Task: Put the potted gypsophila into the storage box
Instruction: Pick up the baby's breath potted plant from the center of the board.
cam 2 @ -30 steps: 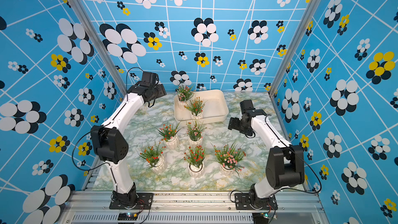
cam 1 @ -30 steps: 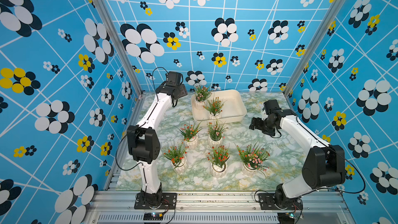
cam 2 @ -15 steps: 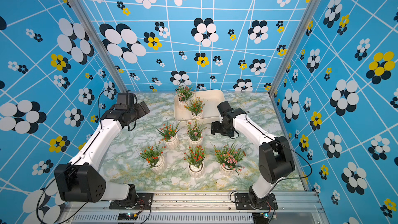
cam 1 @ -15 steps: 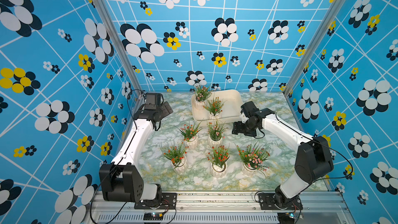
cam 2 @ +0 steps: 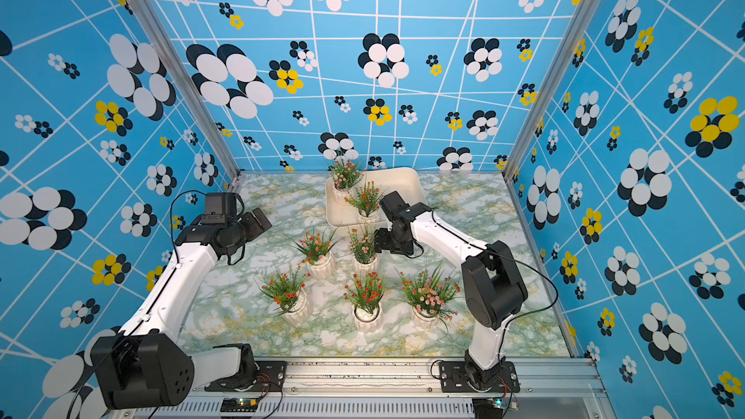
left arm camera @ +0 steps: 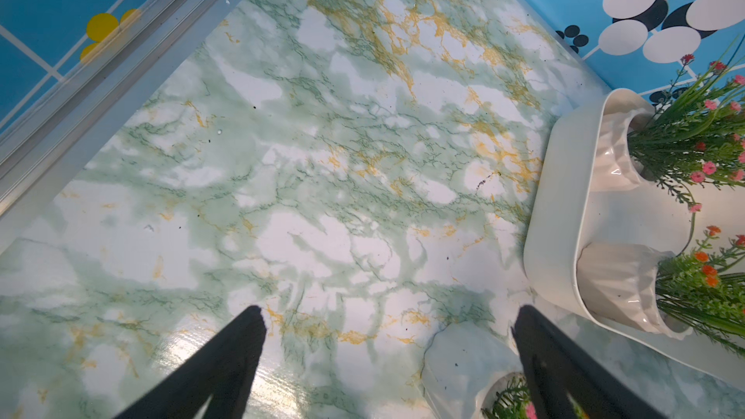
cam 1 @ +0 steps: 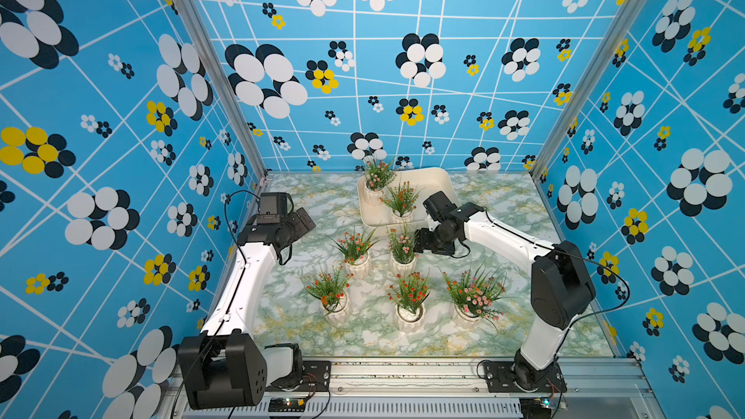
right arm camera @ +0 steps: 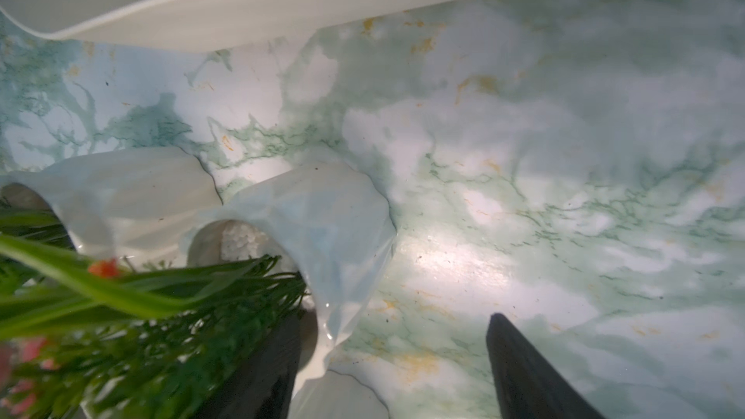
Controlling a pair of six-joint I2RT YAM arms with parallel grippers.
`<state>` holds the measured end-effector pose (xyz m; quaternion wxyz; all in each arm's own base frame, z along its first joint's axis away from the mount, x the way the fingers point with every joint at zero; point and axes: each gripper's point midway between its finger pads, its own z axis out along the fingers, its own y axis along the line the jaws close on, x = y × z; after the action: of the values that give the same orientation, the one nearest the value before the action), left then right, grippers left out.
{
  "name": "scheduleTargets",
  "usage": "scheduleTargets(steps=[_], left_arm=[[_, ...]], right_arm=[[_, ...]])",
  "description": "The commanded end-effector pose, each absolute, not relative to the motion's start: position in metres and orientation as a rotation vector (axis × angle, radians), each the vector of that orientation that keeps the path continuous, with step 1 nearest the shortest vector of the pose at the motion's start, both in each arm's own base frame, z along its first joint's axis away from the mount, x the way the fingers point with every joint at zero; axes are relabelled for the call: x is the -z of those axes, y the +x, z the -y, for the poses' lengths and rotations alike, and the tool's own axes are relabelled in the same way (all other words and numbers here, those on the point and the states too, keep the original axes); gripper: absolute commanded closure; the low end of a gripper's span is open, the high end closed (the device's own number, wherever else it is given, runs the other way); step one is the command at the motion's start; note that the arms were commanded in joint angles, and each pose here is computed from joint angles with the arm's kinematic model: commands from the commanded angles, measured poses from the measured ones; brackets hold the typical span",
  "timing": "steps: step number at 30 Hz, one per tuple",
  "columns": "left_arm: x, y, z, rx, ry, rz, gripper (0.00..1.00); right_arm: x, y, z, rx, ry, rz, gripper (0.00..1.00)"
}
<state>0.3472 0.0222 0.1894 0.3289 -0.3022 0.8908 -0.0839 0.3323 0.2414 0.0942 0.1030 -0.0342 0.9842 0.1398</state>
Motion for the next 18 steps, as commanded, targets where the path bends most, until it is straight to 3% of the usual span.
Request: scheduleTargets(steps=[1, 7, 18], left_arm=[[-0.189, 0.341, -0.021, 0.243, -0.785, -2.343, 0.0], [-0.184, 0.343, -0.021, 0.253, -0.79, -2.347, 0.01], [-0.17, 0.342, -0.019, 0.274, -0.814, -2.357, 0.01]], right_arm=[[-0.092, 0.338, -0.248, -0.408, -0.072, -2.899, 0.26], [-0.084, 0.339, -0.255, -0.425, -0.07, -2.909, 0.32], [-0.074, 0.335, -0.262, -0.3, -0.134, -2.925, 0.55]])
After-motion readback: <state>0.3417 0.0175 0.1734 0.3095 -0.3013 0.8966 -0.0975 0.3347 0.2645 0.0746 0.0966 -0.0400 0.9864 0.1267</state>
